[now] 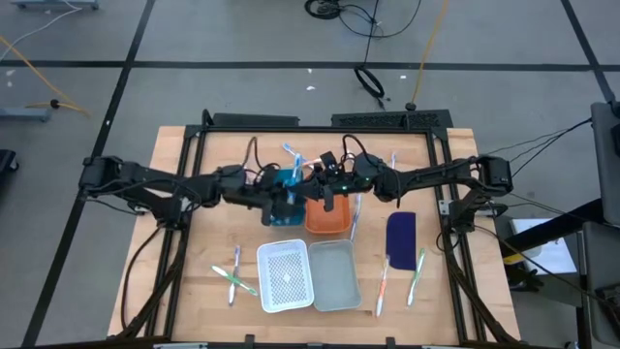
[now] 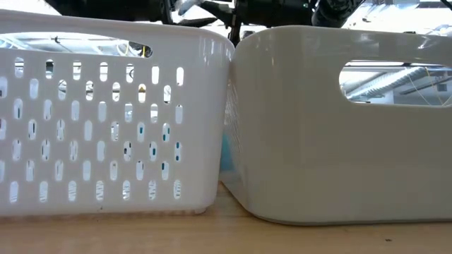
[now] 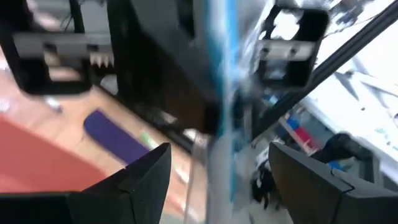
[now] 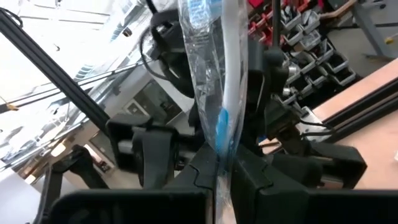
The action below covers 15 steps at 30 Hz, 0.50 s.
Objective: Pick & Place Toothbrushes
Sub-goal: Put the blue toothbrush into the blue bin
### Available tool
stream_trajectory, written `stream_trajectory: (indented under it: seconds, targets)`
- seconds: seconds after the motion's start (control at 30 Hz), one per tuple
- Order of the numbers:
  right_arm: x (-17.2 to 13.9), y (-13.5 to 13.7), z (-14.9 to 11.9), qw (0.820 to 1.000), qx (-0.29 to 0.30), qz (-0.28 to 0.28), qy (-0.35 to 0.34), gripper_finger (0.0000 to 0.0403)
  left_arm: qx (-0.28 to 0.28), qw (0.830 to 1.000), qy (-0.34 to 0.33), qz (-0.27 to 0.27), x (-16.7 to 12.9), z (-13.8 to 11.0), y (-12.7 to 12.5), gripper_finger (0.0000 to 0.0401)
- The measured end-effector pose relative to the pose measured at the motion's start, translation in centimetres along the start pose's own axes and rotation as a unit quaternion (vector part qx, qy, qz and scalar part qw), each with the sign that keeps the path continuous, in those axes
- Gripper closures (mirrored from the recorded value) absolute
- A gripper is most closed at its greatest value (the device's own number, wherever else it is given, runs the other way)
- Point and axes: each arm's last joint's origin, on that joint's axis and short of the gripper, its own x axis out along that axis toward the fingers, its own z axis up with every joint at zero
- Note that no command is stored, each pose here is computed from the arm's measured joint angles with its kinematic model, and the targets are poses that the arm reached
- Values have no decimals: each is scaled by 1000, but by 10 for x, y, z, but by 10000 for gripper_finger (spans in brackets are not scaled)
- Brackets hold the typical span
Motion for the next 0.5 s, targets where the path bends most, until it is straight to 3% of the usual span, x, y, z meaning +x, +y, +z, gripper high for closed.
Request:
stream_trajectory:
  seconds: [0.2,0.5]
  targets:
    - [0,0,-3,1000,5,-3,10,394,2,1000,22,-2,2,3,-3,163]
    - [1,0,-5,1000,8,-7,21,394,-2,1000,23,-10,0,7,-3,303]
